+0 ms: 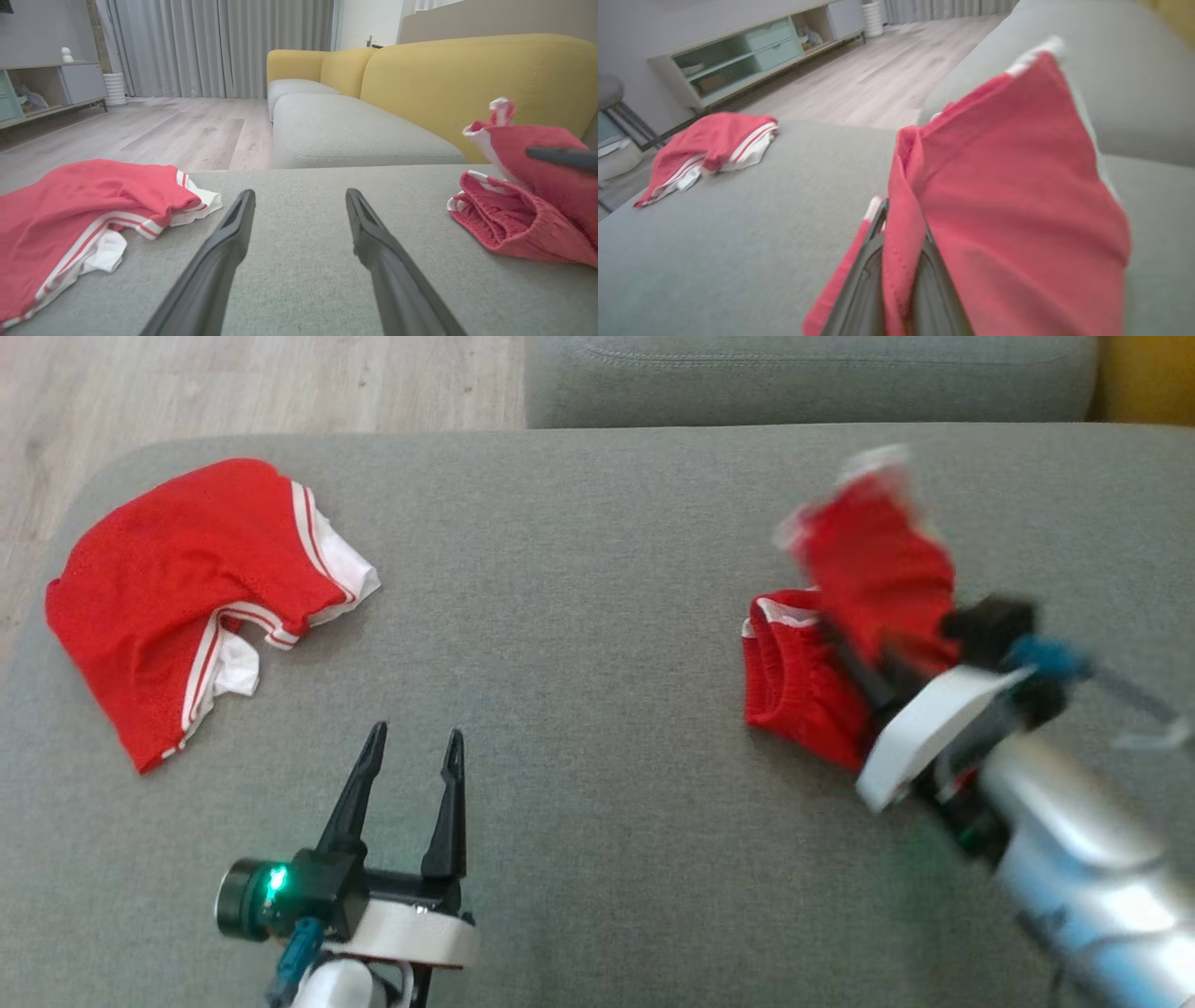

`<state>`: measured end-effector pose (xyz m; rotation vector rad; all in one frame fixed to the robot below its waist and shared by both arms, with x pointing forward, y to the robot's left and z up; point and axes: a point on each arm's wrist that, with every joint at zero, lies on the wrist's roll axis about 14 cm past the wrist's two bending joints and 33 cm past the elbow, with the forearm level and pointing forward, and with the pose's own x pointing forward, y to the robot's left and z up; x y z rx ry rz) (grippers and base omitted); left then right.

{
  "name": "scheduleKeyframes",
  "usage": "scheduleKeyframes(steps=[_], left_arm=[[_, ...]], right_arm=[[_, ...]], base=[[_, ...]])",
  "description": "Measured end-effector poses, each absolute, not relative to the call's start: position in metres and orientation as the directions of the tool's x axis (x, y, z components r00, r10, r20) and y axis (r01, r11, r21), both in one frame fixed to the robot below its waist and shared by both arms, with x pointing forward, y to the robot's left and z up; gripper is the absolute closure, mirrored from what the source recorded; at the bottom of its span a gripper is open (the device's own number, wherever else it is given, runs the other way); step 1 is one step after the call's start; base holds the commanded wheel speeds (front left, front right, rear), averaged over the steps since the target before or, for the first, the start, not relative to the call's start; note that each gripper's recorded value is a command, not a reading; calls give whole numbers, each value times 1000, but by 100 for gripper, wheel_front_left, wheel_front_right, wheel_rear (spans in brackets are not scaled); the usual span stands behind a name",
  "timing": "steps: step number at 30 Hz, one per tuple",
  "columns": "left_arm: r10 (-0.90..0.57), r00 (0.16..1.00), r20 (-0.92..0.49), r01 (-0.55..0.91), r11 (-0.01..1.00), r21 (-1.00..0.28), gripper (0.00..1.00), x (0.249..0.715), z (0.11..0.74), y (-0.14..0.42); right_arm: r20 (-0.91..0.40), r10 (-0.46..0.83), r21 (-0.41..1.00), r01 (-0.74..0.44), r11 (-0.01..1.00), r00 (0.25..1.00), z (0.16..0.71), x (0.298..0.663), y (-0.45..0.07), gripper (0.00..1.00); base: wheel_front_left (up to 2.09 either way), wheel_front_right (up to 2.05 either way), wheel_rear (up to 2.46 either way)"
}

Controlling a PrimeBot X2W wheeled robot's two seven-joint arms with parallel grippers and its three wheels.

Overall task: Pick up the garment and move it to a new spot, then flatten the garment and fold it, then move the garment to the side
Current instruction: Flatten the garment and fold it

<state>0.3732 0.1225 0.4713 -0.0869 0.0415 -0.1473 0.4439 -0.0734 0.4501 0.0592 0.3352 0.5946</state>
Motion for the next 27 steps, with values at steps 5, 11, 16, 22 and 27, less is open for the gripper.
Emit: scheduleKeyframes(steps=[5,11,16,22,27], left_arm=[[-136,990,-44,132,987,-91,0,369,469,127],[-131,991,-29,128,988,-92,0,363,474,128],[-134,991,-26,131,987,-96,0,352,474,126],[-128,992,-15,126,987,-98,0,345,478,128],[-107,994,-26,104,990,-99,0,340,475,134]], right_arm=[[-302,597,218,-556,802,743,431,421,-46,0],[-207,522,235,-476,848,828,444,419,-69,0],[-177,399,235,-355,905,900,447,410,-110,0],[-165,386,228,-345,910,908,448,402,-106,100],[-205,402,160,-374,913,892,441,419,-95,100]], base=[[0,0,0],[0,0,0],[0,0,0],[0,0,0],[0,0,0]])
